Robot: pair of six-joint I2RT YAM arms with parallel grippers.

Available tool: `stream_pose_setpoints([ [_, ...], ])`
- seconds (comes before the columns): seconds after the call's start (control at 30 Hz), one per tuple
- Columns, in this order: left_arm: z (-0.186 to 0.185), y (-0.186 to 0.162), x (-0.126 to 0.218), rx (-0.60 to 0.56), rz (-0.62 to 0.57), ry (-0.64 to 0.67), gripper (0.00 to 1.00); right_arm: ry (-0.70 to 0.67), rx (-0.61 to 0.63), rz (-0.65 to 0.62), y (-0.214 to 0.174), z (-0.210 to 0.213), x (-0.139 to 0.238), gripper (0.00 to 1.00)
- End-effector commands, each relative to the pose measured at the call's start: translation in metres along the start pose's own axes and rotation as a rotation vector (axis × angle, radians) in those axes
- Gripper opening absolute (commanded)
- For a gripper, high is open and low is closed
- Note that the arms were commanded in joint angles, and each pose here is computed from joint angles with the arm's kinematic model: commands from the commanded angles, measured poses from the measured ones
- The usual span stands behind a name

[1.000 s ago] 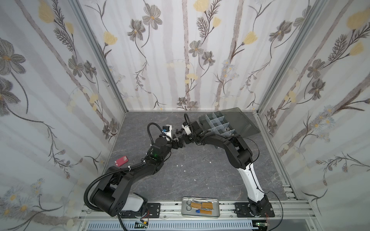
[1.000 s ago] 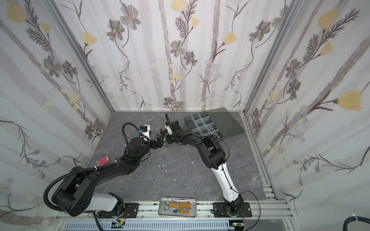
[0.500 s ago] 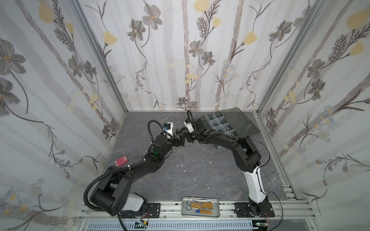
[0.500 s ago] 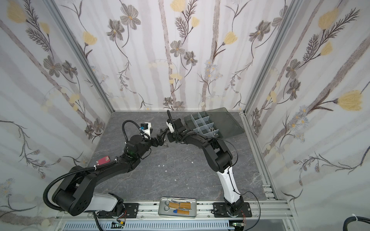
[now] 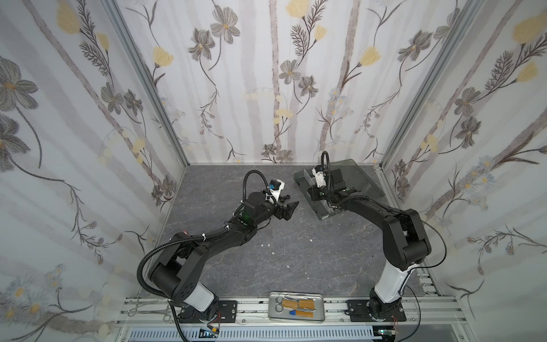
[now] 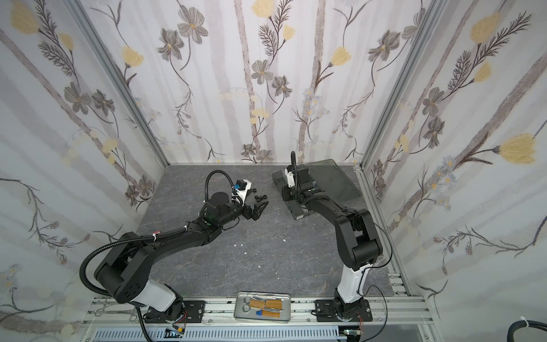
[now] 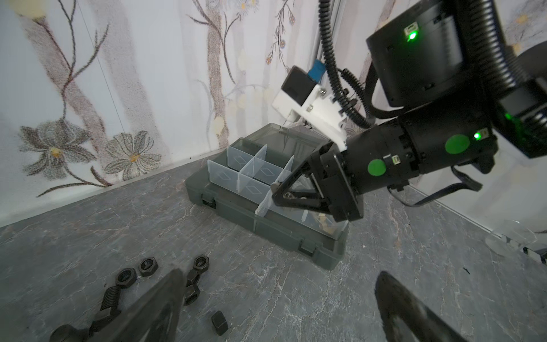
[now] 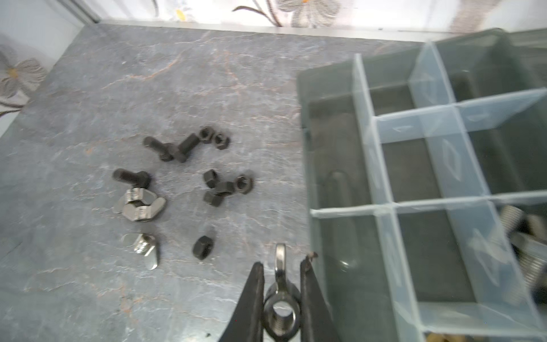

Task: Sort the screws and nuts into containers
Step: 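Carry the silver wing nut in the right gripper over a box compartment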

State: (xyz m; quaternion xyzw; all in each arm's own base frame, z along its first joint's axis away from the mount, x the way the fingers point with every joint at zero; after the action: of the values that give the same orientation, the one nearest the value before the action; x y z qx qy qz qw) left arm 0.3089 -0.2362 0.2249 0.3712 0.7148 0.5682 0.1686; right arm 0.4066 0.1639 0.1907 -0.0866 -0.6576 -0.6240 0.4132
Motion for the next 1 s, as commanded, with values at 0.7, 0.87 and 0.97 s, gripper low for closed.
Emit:
stream_pose_setpoints([
  [0.7, -0.005, 0.003, -0.035, 0.019, 0.002, -0.024, 1.00, -0.129, -0.174, -0.020, -0.011, -0.074, -0.001, 0.07],
  [0.87, -0.003, 0.004, -0.035, 0.030, -0.008, -0.004, 1.00, -0.141, -0.200, -0.010, -0.007, -0.082, -0.020, 0.08],
  [0.97, -0.002, 0.004, -0.034, 0.036, -0.015, 0.008, 1.00, -0.143, -0.207, -0.001, -0.004, -0.086, -0.029, 0.09],
])
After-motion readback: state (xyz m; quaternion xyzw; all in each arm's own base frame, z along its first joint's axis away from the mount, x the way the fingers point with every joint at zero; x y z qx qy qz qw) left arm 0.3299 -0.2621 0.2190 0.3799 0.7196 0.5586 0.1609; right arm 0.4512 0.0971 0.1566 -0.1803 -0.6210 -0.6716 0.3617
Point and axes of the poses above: each gripper's point midway between its finger pads, its own x axis back along the fingers, its own z axis along the line the jaws close on, y = z × x, the point moved 9 cm from there along x, back along the fingers, and after that the axes turned 9 degrees about x, right-handed, at the moved point
